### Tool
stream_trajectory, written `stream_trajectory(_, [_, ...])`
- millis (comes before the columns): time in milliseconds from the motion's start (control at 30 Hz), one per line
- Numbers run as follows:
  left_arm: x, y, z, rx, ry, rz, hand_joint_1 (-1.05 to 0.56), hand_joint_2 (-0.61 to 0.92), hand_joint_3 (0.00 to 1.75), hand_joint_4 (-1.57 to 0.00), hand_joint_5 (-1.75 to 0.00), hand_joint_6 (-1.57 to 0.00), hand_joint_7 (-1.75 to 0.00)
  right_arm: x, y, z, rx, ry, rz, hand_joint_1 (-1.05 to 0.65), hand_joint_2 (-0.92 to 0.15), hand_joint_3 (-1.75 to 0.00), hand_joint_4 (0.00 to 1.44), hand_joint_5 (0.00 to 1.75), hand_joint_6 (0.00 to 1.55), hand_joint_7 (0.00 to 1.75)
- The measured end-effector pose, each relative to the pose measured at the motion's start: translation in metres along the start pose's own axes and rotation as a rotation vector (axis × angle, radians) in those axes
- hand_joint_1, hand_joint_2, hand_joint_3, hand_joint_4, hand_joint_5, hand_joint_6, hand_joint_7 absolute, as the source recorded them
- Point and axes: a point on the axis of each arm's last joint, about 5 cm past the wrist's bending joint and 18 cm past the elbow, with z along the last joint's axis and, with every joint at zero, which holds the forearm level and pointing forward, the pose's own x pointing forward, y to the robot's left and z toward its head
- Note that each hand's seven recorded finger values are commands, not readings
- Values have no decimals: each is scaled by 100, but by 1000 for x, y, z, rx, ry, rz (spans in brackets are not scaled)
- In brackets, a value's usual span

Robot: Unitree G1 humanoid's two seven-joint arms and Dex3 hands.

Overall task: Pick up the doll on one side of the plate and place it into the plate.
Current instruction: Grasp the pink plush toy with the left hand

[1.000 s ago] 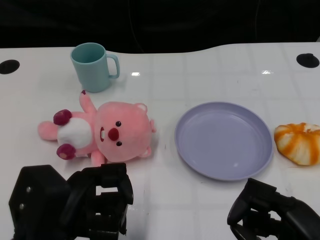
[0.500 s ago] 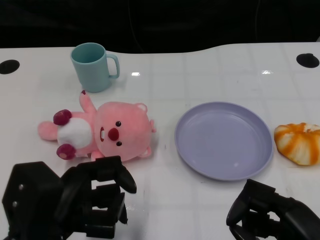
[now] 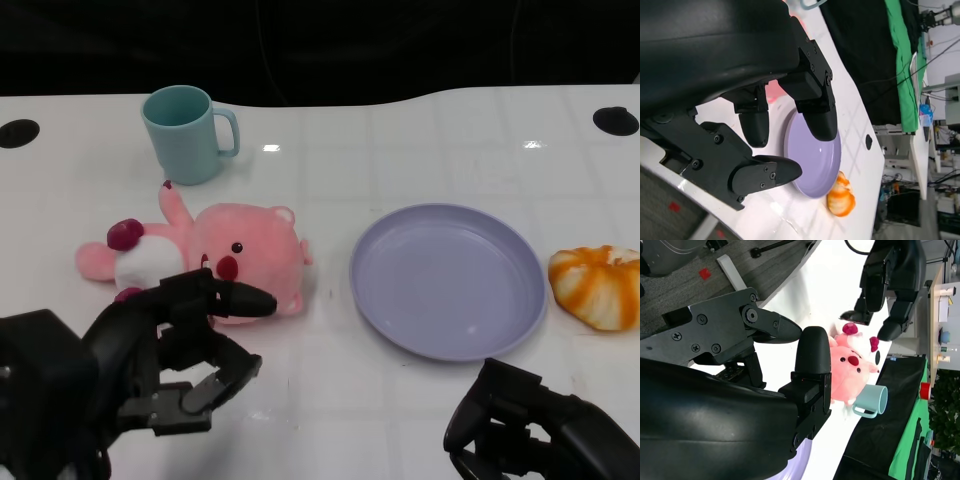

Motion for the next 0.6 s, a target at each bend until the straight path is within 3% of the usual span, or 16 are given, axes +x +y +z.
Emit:
stream_trajectory(167, [5,7,12,176,-48,36,-44,90,7,-24,-93,-57,-23,1,0,1,-2,-5,0,-20,-83,-72,67,175,43,171])
stream_trajectory(433, [14,22,30,510,-71,66,-55,92,4,-9,-79,-42,-8,1,-1,0,1,-1,0,-19,-83,-73,66,175,43,171])
stream_trajectory(600, [20,27,45,731,-67,68,-62,92,4,0,-58,-30,-1,2,-1,-1,-1,-6,-1,-19,-82,-74,66,175,43,171])
